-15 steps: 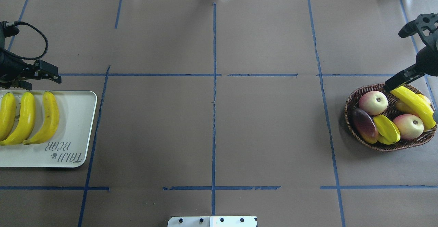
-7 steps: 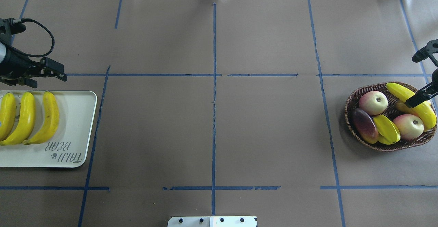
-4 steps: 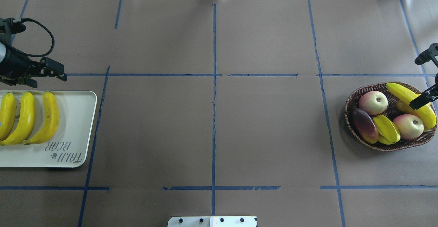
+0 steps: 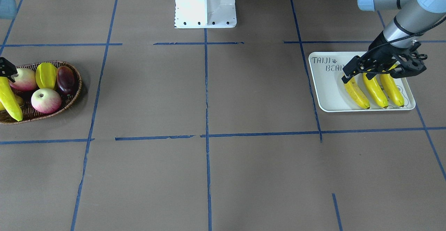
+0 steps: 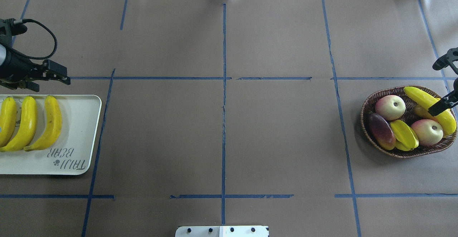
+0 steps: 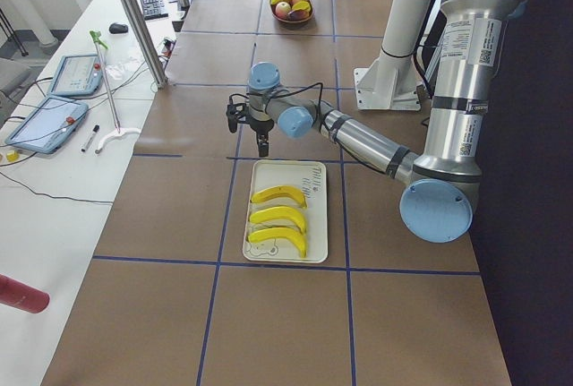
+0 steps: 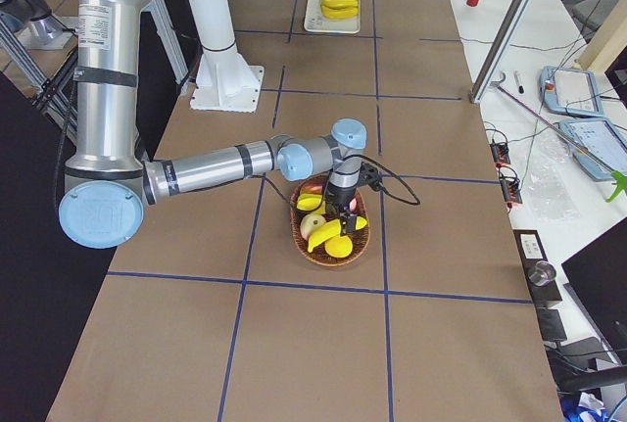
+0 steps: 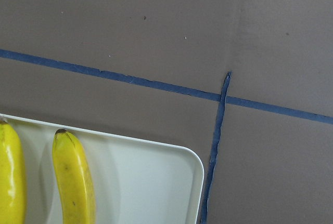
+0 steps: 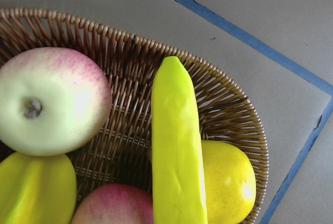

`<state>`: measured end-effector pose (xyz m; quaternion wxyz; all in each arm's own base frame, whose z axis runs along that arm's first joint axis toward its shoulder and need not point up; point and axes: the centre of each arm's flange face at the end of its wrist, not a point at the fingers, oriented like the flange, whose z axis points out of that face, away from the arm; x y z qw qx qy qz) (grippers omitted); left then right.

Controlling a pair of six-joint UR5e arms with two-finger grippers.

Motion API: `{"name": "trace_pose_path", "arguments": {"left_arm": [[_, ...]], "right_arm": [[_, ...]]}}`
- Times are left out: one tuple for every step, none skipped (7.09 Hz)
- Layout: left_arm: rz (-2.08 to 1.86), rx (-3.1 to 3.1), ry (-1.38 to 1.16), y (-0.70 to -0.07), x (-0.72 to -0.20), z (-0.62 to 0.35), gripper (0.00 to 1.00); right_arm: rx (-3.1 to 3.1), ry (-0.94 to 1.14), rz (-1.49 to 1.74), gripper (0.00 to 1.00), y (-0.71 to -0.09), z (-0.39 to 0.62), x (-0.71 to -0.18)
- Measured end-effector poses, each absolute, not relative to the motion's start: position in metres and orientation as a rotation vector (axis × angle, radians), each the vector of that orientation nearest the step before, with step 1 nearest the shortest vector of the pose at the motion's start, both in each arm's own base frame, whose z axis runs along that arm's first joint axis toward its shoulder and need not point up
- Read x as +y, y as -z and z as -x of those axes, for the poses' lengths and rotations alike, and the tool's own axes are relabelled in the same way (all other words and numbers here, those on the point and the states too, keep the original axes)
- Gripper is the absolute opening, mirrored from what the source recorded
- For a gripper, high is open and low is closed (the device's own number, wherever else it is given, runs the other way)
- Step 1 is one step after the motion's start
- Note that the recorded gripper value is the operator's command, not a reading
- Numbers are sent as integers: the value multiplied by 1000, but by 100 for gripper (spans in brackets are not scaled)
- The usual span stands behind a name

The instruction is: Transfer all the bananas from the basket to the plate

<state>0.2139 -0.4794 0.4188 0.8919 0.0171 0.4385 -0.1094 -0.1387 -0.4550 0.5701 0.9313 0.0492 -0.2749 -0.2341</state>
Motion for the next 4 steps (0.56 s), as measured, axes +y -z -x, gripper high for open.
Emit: {"name": "trace_pose_path", "arguments": {"left_arm": [[-35,910,227,-419,-479,-214,100],[-35,910,227,-419,-479,-214,100],[-35,910,227,-419,-479,-214,100],[-34,909,226,-420,-480,-214,100]], "right_arm": [[-561,480,-95,97,-573,141,-455],[-561,484,-88,93,-574,146,-455],[-560,494,-81,92,-576,153,-456],[-559,500,-77,89,-578,158,-459]]}}
